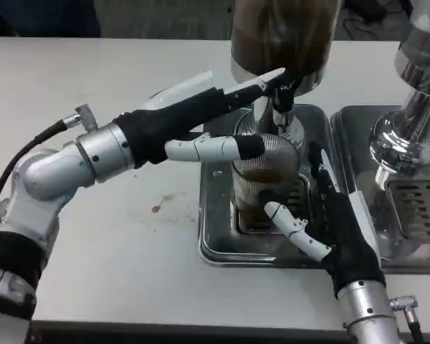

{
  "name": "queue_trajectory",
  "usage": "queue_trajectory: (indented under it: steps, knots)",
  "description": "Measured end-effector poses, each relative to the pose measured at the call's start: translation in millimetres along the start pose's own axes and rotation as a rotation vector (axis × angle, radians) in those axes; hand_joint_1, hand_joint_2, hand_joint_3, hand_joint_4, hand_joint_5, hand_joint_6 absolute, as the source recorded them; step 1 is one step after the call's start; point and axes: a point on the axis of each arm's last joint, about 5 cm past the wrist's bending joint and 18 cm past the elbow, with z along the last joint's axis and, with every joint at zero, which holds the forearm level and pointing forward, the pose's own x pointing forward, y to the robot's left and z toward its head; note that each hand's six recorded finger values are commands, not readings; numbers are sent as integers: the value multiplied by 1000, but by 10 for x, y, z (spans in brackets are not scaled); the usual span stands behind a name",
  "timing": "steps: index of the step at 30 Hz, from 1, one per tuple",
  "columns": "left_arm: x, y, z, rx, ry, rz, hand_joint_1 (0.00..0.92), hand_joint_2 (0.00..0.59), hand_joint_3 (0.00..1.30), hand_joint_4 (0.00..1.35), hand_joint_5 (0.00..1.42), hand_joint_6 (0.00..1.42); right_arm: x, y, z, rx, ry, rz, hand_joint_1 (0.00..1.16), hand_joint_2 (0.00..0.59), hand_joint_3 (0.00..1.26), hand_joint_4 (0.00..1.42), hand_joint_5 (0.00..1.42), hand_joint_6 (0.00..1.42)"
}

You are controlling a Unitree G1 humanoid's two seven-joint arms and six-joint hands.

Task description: Grasp the cup under the faucet to collect the drink, then remove the cup.

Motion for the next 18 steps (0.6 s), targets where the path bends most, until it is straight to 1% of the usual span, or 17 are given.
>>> queue_trajectory:
  steps: [10,15,18]
  knots:
    - [-42,25,-38,-138,-39,40,0,50,86,0,84,61,0,-2,1,2,-6,-2,573,249,0,0,0,0]
    - [-48,92,6,-159,-111,107,0,44,102,8,95,75,0,-1,-1,3,-6,-2,570,248,0,0,0,0]
    - [-45,129,36,-160,-137,115,0,53,112,24,105,82,0,-1,-3,3,-5,-3,565,247,0,0,0,0]
